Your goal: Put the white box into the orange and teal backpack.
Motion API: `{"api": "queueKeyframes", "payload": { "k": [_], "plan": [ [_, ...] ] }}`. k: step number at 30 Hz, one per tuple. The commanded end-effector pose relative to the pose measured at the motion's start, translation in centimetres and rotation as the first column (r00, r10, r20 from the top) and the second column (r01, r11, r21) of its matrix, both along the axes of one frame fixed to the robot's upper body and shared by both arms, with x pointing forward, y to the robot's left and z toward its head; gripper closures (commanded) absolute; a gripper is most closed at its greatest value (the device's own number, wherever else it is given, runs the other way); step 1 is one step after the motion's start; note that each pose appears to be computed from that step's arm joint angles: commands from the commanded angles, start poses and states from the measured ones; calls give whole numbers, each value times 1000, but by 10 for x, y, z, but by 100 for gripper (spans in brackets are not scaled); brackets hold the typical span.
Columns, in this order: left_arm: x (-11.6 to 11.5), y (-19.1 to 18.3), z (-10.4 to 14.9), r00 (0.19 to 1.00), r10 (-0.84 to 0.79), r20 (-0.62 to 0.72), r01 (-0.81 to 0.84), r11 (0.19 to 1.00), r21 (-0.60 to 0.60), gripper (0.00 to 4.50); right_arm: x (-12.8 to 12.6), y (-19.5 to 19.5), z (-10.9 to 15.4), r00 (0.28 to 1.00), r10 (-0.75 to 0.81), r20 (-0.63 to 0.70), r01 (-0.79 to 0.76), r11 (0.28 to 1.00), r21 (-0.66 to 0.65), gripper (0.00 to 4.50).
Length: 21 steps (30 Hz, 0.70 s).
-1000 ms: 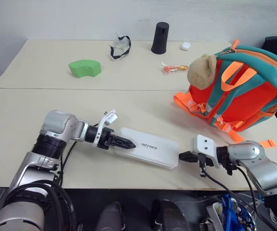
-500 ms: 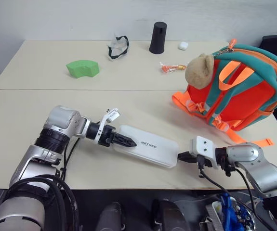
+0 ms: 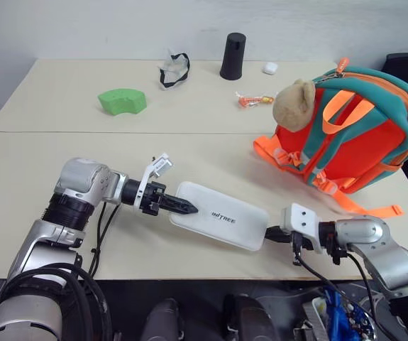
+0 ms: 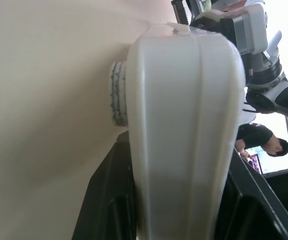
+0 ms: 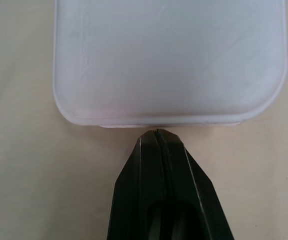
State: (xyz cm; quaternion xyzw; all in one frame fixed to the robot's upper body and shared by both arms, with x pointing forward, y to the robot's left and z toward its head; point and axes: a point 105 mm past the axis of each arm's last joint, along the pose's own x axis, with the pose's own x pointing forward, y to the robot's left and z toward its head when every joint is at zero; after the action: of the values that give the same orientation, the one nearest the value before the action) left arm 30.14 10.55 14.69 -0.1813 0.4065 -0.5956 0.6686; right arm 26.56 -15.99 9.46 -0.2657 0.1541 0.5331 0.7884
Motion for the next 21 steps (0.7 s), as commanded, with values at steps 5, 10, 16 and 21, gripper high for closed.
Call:
{"api": "queueKeyframes", "payload": {
  "k": [5,10,16,21],
  "plan": [
    [-4,-2,1,984,-17,176,14,1000,20,322,-2,-10,18,998,-68,9,67,995,71,450],
    [-2,3,11,973,7,230,3,999,-41,322,-6,-29,28,992,-125,12,124,989,79,450],
    [-10,17,59,937,83,340,-2,973,-232,322,-2,-67,68,954,-300,20,288,931,223,450],
    [-26,31,91,901,147,409,-4,944,-329,322,3,-92,95,903,-428,-29,405,830,383,393]
  ]
}}
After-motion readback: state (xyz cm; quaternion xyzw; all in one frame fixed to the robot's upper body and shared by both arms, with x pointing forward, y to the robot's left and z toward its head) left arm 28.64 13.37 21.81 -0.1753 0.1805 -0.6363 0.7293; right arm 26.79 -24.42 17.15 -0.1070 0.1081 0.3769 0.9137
